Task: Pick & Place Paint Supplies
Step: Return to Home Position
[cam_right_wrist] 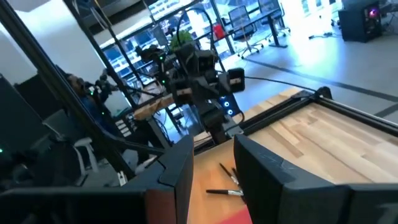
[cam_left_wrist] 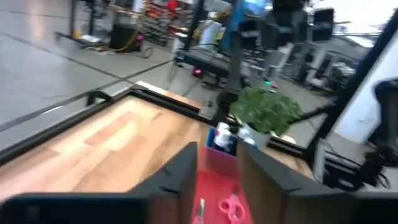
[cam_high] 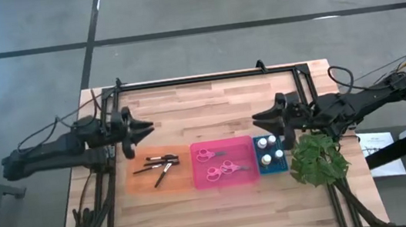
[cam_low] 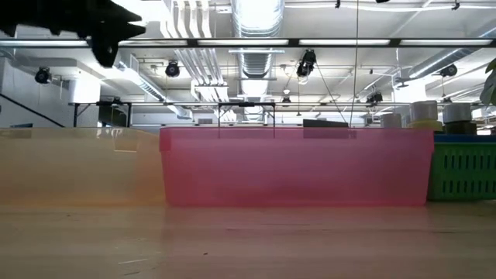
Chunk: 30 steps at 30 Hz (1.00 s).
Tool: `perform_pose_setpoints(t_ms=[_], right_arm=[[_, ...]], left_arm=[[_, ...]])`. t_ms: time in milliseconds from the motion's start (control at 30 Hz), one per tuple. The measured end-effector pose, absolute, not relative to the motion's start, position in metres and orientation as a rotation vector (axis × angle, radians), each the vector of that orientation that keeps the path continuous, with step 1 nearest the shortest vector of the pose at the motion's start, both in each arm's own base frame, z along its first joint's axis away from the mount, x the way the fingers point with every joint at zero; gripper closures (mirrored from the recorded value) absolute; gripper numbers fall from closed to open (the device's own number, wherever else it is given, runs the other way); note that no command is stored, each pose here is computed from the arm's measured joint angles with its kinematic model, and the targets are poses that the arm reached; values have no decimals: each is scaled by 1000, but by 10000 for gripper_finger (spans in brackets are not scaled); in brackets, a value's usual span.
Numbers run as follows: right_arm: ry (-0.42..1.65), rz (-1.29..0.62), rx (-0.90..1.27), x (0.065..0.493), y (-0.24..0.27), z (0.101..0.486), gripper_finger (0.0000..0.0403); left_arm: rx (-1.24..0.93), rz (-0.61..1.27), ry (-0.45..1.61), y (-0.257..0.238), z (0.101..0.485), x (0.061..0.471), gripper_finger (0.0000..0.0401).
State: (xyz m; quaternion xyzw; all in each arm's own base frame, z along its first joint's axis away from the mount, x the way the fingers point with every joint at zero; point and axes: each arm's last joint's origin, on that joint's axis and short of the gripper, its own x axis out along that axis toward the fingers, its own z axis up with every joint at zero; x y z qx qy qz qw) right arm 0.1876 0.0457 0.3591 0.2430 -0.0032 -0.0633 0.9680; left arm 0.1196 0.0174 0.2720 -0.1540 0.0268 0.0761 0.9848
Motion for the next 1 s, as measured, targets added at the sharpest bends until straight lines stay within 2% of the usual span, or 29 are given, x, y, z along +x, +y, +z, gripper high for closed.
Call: perform_pose_setpoints(t_ms=[267,467,600,1000], right_arm=[[-13,-128,549,189,46,362,292],[-32,-146,587,187,45,364,292],[-35,-146,625,187,45,364,292],[-22,-149,718,187,45,362,292]], left_arm=[[-323,63,-43,13,218,101,390],[-329,61,-79,12,188,94,394],[-335,69,-30,12,168,96,394],[-174,67,-5,12,165,98,395]])
